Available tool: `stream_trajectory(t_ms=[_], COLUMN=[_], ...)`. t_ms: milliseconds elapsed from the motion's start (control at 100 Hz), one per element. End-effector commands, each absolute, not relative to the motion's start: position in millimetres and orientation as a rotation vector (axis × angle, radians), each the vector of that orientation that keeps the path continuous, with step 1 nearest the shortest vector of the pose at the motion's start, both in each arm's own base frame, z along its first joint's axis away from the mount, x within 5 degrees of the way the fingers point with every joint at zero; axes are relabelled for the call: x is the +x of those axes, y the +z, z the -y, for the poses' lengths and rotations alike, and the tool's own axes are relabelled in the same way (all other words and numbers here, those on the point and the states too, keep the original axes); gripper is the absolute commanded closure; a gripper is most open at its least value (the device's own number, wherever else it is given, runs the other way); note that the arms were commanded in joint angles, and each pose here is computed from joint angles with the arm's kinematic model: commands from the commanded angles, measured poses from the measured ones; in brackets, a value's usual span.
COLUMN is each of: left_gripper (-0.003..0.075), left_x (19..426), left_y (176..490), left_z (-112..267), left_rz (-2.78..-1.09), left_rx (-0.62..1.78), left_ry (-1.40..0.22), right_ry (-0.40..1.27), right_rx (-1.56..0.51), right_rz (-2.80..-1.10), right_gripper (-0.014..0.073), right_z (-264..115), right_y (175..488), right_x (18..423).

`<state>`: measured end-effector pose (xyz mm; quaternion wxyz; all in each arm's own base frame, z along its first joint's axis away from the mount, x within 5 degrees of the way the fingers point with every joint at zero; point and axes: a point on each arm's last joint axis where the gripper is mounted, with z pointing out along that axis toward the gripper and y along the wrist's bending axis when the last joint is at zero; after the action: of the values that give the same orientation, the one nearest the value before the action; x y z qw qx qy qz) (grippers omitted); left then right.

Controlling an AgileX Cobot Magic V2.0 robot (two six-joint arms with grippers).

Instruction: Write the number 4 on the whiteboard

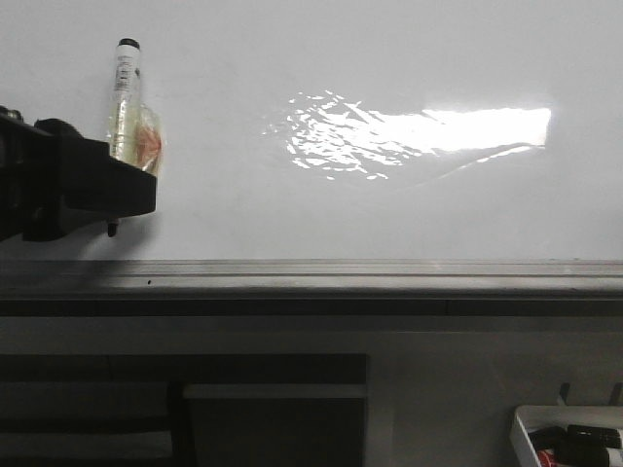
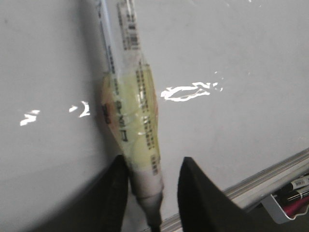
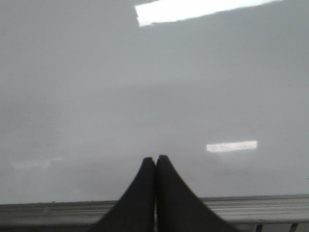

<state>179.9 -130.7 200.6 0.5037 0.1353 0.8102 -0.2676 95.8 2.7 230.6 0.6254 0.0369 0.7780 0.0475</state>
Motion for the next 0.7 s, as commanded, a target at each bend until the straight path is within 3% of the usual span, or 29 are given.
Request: stream_trajectory(t_ms=[0, 130, 290, 560, 630, 690], left_gripper=[0.0724, 0.0741, 0.0741, 0.0741, 0.0741, 0.0741], left_x=[184, 182, 173, 150, 147, 145], left_y=[215, 214, 215, 223, 224, 226], left_z=[134, 136, 144, 159, 160, 161], left_rz=[-1.864, -1.864, -1.776, -1.437, -1.363, -1.317], left_rx=[0.306, 0.354, 0.654, 1.154, 1.220, 1.238], left_ry=[-0.684, -0.675, -0.643, -0.630, -0.612, -0.611], right_ry=[0.123, 0.258, 0.457, 0.620, 0.603, 0.568], right_rx=[0.059, -0.043, -0.338, -0.707, -0.785, -0.864], right_rz=[-1.702, -1.741, -1.894, -1.977, -1.951, -1.929], right_gripper=[0.0656, 0.0656, 0.0656, 0.0653, 0.0616, 0.0508], right_z=[-5, -20, -55, -112, -123, -132], right_y=[247, 243, 241, 288, 303, 315], right_x=[99, 100, 98, 102, 106, 109])
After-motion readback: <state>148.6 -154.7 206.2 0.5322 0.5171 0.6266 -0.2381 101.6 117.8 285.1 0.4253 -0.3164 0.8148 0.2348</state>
